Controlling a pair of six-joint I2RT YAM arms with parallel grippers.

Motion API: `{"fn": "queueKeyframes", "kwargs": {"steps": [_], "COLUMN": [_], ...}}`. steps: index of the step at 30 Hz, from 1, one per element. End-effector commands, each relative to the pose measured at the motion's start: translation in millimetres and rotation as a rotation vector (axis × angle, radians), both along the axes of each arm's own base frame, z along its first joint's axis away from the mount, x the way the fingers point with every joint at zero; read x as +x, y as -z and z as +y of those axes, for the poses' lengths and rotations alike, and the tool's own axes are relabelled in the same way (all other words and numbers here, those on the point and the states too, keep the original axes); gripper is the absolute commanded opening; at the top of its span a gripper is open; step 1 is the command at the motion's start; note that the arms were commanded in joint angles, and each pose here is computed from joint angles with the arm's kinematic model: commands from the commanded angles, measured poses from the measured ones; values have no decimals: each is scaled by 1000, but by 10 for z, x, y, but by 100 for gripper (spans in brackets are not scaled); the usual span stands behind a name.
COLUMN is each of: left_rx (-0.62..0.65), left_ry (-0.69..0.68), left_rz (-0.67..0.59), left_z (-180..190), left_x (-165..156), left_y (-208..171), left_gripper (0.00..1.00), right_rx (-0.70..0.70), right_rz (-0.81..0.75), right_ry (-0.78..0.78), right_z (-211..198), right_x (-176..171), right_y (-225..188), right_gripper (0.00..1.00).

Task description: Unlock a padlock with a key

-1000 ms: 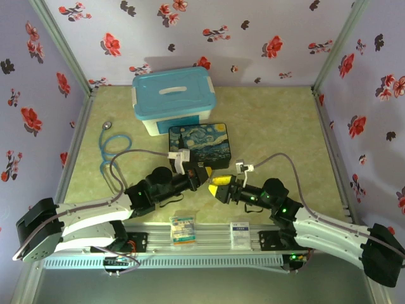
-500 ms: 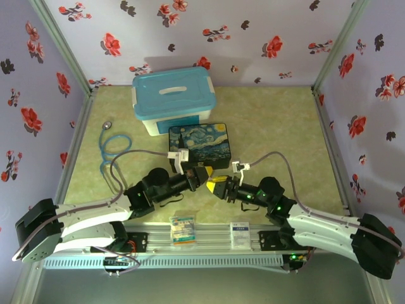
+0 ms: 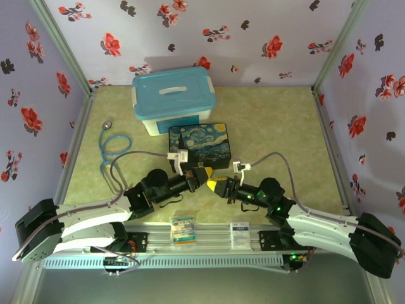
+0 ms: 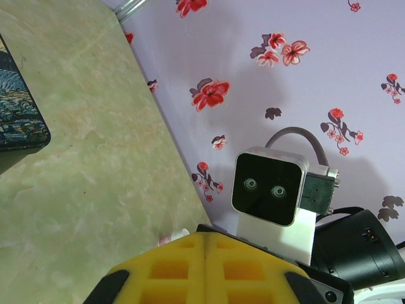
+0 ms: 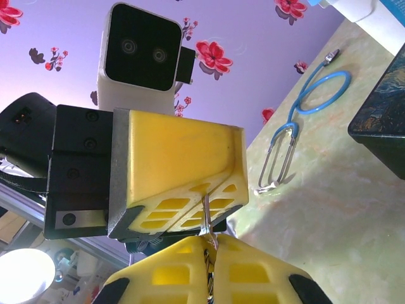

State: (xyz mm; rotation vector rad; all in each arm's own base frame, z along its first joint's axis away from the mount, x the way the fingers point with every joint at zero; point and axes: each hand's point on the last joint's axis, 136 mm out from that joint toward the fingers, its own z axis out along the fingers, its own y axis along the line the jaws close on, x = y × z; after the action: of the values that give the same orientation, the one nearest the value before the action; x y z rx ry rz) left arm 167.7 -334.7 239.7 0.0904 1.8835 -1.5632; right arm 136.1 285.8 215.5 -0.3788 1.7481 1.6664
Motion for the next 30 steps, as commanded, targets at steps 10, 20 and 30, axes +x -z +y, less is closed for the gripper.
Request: {"fn": "queueKeyframes", "kwargs": {"steps": [10, 20, 30], "left_rx": [118, 511, 606], "left_ry": [-138, -209, -191], "left_rz": [-2, 91, 124], "left_z": [325, 502, 318], "left_x": [132, 228, 488], "left_y": [171, 1024, 1538], "left_gripper": [100, 99, 94], "right_rx": [-147, -506, -595], "right_rz": [21, 184, 242], "right_ry": [159, 344, 390], "right_z": [-211, -574, -676], "right_x": [184, 387, 429], "right_y": [258, 1022, 1234], "right_gripper": [0, 0, 0]}}
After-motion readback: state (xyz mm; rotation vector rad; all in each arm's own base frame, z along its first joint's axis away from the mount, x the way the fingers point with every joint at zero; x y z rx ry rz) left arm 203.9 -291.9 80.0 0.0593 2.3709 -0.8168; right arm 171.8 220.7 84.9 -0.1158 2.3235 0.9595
